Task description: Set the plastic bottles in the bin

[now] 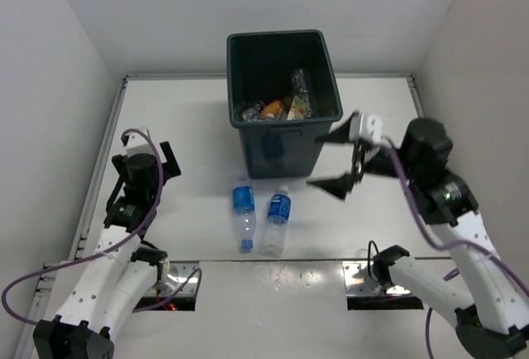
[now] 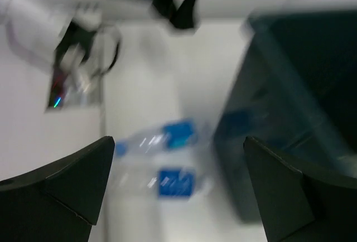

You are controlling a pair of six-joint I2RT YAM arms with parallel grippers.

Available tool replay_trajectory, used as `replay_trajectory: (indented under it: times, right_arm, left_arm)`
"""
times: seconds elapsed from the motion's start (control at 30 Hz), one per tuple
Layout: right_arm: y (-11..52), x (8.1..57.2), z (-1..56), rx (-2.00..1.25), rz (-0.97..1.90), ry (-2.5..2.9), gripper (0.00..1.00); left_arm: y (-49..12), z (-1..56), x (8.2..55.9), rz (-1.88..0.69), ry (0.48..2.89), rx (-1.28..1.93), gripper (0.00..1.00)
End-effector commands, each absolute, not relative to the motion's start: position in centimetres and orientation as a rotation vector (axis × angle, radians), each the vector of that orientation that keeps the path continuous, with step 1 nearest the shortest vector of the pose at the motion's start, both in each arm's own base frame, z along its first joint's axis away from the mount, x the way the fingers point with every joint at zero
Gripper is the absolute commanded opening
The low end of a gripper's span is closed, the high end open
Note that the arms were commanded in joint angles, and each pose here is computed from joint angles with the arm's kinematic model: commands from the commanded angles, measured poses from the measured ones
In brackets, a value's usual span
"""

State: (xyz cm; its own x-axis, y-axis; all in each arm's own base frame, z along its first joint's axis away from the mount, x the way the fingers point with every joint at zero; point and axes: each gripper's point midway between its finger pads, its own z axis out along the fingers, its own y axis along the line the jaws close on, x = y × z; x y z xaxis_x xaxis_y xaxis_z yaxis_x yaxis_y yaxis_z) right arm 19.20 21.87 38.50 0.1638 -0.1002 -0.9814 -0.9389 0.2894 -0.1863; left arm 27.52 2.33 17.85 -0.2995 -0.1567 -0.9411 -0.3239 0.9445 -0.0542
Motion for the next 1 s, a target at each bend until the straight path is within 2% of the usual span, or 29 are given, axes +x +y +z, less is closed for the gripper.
replay_trajectory:
  times: [0.0, 0.13, 0.33, 0.43, 0.63, 0.97]
  right_arm:
    - [20.9, 13.1, 28.9, -1.393, 0.927, 1.352, 1.0]
    - [19.9, 11.2, 22.6, -1.408, 1.006, 1.518, 1.0]
    - [19.0, 16.2, 17.7, -0.932, 1.045, 1.919, 1.0]
    - [18.3, 16.1, 16.0, -0.812, 1.081, 2.023, 1.0]
    - [19.4, 13.8, 13.5, -0.828, 1.194, 2.145, 1.0]
    - [20.6, 14.9, 10.1, -0.728, 1.156, 2.351, 1.0]
  left_arm:
    - [2.0, 18.8, 27.7, 0.148, 1.841, -0.337, 1.0]
    - [1.7, 19.1, 27.7, 0.139, 1.833, -0.33, 1.0]
    - [1.9, 19.3, 27.6, 0.144, 1.823, -0.337, 1.0]
    - [2.2, 19.5, 27.3, 0.16, 1.815, -0.35, 1.0]
    - [2.4, 19.7, 27.2, 0.159, 1.803, -0.365, 1.0]
    - [2.3, 19.2, 27.4, 0.166, 1.821, -0.363, 1.0]
